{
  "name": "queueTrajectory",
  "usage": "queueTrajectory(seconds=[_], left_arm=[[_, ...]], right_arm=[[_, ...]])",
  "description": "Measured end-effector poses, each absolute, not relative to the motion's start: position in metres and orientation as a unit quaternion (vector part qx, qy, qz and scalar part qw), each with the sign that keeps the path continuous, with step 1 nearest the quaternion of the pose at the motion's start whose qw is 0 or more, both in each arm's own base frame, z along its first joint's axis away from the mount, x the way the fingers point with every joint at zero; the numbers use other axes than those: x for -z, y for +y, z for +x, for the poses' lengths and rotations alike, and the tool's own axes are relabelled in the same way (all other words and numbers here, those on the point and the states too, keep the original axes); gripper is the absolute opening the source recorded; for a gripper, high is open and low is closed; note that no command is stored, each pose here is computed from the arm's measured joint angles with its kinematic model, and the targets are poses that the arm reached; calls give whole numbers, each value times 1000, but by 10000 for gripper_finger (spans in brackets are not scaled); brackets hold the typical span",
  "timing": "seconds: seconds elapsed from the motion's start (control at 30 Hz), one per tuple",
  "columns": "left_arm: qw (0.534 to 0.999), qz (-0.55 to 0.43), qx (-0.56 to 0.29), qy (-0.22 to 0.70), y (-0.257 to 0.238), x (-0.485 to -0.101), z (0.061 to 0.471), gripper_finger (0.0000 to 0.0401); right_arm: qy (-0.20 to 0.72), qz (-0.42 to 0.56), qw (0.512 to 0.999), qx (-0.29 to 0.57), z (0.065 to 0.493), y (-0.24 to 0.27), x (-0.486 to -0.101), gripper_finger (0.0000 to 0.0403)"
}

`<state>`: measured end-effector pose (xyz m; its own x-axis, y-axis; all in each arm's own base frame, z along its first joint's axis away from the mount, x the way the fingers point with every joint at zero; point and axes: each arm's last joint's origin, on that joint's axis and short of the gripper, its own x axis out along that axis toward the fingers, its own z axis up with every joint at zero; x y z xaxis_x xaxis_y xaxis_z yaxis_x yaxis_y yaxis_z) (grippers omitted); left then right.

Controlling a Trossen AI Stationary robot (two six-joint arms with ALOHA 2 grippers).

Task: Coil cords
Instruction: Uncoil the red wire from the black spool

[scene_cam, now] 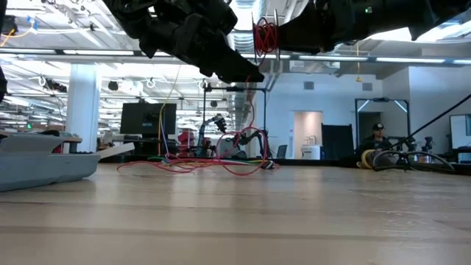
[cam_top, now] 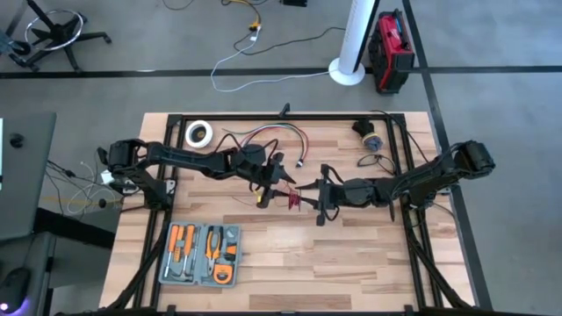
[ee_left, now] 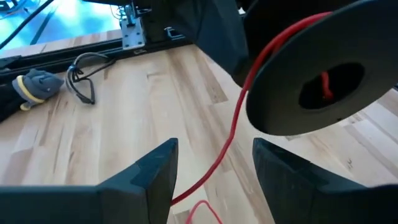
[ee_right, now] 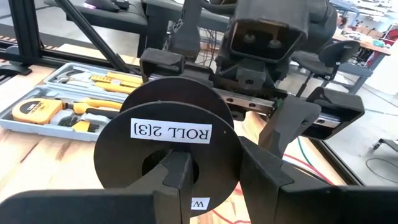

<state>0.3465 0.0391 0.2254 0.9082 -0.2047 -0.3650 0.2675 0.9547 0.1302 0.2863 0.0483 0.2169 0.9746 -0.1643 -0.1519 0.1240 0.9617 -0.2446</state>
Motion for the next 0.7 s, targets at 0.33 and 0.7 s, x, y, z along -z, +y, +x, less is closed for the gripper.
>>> queueTrajectory(seconds=[0.33, 0.7], left_arm=[[975, 93, 122, 162, 38, -227, 348, 195], [978, 100, 64, 173, 41, -226, 349, 143]], right_arm=[[71, -113, 988, 79, 287, 46, -220, 108], [49, -107, 990, 82, 290, 46, -228, 108]])
